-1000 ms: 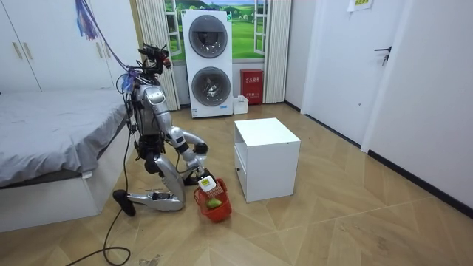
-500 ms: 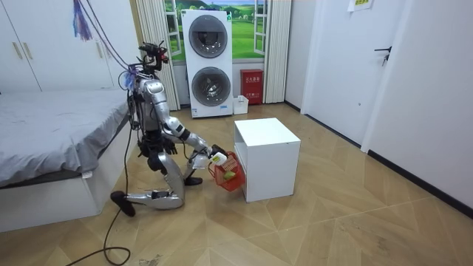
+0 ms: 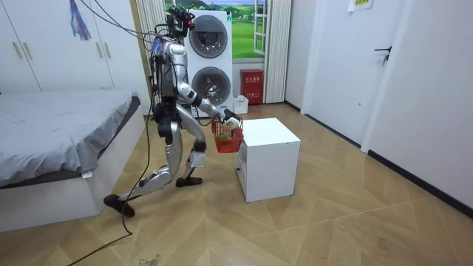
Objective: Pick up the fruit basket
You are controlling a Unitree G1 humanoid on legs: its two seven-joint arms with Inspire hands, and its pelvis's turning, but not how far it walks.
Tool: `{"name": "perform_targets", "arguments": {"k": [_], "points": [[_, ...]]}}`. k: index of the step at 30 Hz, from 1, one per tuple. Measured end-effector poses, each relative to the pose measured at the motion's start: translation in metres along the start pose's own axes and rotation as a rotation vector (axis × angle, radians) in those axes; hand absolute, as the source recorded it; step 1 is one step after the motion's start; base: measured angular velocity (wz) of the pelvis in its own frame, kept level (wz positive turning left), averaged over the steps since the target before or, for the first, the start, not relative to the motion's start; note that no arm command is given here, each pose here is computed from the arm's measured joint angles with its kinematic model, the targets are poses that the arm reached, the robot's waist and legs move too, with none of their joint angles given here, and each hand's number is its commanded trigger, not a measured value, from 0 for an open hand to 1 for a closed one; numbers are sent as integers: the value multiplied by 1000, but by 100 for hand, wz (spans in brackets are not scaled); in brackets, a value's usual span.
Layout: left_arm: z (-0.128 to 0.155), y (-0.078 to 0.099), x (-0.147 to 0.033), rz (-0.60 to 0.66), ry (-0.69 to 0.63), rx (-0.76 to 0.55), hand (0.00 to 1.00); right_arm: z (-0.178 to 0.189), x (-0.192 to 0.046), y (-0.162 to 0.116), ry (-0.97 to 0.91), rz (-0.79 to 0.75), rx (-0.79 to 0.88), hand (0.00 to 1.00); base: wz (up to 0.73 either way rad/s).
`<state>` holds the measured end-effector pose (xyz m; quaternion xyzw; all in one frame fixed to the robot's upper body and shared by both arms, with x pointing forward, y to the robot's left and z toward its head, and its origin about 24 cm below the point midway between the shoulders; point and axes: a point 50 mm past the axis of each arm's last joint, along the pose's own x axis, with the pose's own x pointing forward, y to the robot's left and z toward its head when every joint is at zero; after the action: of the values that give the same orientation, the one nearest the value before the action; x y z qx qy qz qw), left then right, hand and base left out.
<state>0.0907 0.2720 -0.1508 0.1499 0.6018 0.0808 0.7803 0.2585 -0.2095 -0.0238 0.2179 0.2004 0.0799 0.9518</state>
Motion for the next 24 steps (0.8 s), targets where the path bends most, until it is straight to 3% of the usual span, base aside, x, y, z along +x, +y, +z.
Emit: {"name": "perform_targets", "arguments": {"k": [5,12,24], "points": [[-23,2,-4,15,43,-33,0,9,-14,-1,-78,6,22,100,-19],[-75,-1,-13,49,202,-59,0,15,-21,10,-150,46,24,100,-2],[-74,-12,-14,81,183,-40,0,22,-18,29,-168,114,-29,100,-15]]}}
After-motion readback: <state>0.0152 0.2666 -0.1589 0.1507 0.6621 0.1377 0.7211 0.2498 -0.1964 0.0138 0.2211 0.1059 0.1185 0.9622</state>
